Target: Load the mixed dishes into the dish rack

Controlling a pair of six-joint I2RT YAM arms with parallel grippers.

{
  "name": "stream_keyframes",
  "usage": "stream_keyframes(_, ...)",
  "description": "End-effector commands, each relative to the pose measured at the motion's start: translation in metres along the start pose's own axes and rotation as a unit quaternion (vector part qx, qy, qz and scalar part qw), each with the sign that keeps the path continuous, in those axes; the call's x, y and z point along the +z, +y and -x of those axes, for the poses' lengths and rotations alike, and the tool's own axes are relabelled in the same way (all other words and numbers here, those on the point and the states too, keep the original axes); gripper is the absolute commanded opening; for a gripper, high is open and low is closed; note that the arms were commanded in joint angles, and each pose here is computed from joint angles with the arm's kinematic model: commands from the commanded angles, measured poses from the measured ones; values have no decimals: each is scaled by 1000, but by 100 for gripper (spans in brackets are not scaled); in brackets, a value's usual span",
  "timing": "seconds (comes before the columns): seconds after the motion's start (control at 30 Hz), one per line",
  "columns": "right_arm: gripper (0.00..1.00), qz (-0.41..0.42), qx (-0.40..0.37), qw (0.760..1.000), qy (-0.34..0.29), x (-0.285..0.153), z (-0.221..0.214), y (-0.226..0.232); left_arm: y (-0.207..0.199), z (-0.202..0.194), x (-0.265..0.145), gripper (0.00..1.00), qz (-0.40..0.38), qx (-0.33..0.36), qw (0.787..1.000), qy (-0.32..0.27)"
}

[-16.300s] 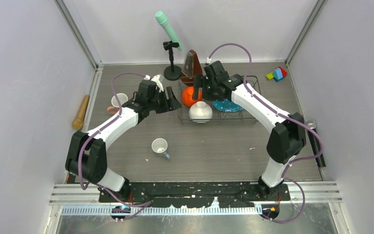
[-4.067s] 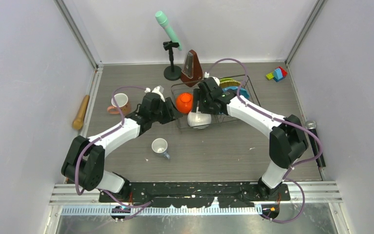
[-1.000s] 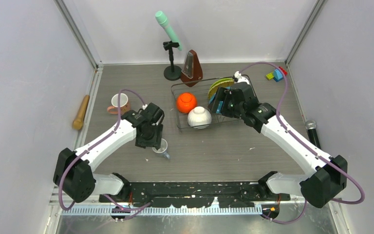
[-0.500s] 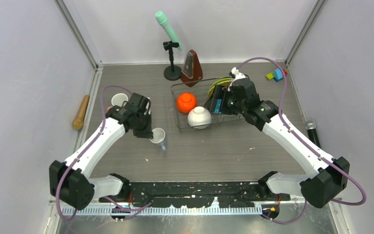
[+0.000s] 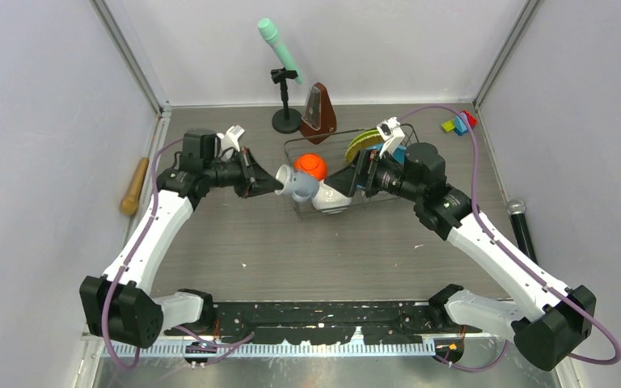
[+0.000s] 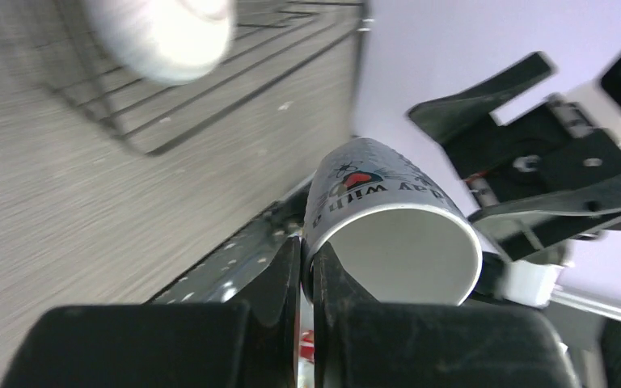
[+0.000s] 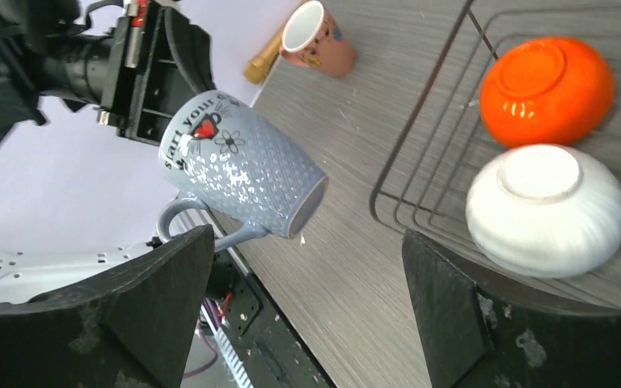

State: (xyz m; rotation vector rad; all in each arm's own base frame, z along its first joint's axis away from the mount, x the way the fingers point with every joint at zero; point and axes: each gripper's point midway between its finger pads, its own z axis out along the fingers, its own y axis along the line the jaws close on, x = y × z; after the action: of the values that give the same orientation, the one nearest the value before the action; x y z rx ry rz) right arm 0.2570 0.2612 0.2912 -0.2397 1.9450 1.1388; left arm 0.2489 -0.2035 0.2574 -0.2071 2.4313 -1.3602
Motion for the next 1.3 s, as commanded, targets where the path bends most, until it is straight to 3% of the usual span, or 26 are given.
stream_keyframes(0.0, 94, 30, 2, 998, -56, -6, 38, 26, -86, 15, -18, 0, -197, 21, 980, 12)
stream_keyframes(0.13, 95, 33, 80, 994, -60, -9, 55, 39, -111, 37, -18, 0, -254, 12, 967, -8)
stream_keyframes(0.3, 99, 69, 104, 986, -112, -21, 90, 59, -144, 61, -26, 0, -337, 6, 941, -20)
stream_keyframes(0.37, 100, 79, 163, 978, -102, -16, 100, 59, -150, 67, -26, 0, -346, 19, 938, -21)
stream_keyframes(0.43, 100, 75, 271, 955, -89, -13, 113, 62, -150, 73, -22, 0, -347, 30, 937, -26)
stream_keyframes(0.5, 100, 75, 325, 938, -98, -19, 125, 69, -149, 77, -19, 0, -346, 36, 937, -30)
stream_keyframes(0.63, 100, 81, 373, 914, -135, -31, 142, 73, -147, 82, -12, 0, -349, 40, 936, -35)
stream_keyframes(0.77, 100, 42, 454, 887, -77, -9, 130, 61, -149, 82, -5, 0, -356, 50, 933, -28)
stream_keyframes(1.1, 99, 34, 518, 854, -36, 19, 119, 46, -153, 77, 11, 0, -362, 63, 930, -11)
stream_keyframes(1.27, 91, 42, 530, 846, -35, 26, 117, 42, -152, 76, 21, 0, -361, 62, 930, -1)
